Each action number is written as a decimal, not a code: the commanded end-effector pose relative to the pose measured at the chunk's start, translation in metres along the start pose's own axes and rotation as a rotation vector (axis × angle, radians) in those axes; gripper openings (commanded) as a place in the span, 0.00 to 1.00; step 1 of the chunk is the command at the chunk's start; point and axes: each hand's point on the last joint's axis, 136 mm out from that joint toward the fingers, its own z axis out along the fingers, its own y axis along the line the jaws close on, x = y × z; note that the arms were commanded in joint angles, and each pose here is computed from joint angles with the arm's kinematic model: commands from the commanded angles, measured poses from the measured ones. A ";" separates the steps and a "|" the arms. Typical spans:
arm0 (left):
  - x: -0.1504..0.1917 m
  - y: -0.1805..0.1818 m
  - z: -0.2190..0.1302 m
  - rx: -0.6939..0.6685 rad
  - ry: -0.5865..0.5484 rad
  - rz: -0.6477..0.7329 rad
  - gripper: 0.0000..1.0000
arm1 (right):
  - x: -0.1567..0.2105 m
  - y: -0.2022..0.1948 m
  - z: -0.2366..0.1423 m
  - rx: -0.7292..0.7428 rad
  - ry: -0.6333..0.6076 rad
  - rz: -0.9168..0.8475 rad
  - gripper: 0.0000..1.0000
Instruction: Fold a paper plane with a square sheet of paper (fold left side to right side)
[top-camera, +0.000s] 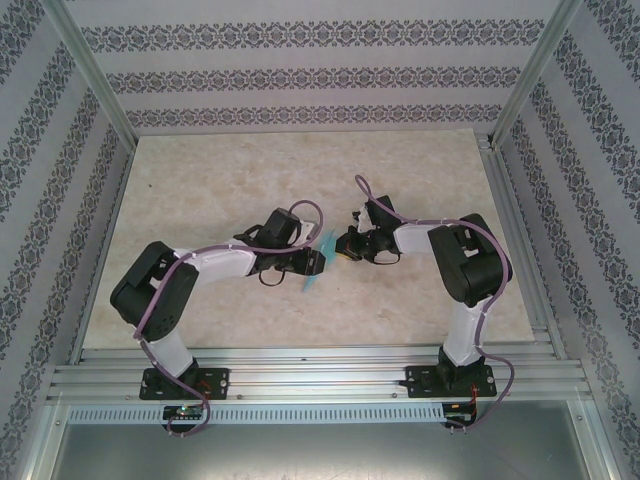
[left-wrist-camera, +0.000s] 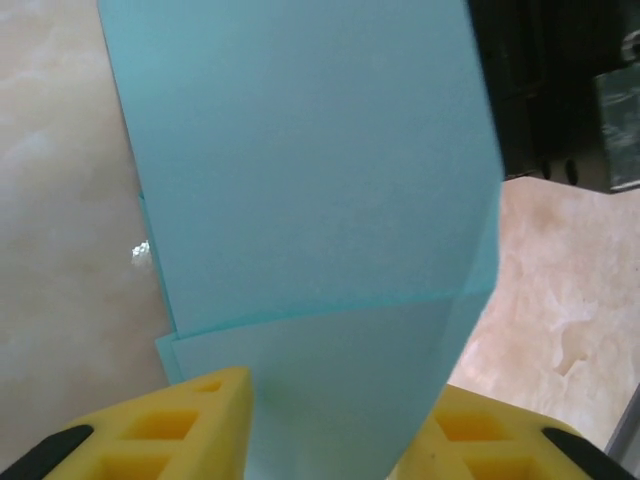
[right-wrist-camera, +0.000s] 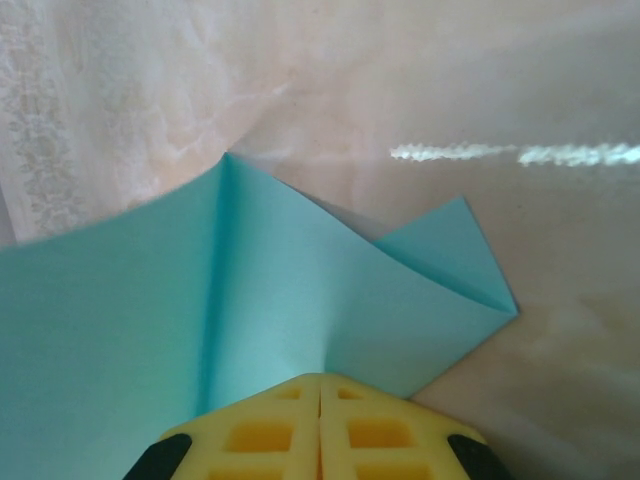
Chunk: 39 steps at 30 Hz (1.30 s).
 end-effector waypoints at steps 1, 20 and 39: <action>-0.025 -0.018 -0.024 0.026 -0.061 0.067 0.40 | 0.018 -0.030 0.012 0.103 0.052 0.020 0.07; -0.001 -0.041 -0.010 0.049 -0.016 0.201 0.53 | 0.020 -0.030 0.013 0.096 0.059 0.030 0.07; -0.008 -0.027 0.019 -0.200 0.030 0.334 0.41 | 0.022 -0.031 0.014 0.096 0.069 0.031 0.07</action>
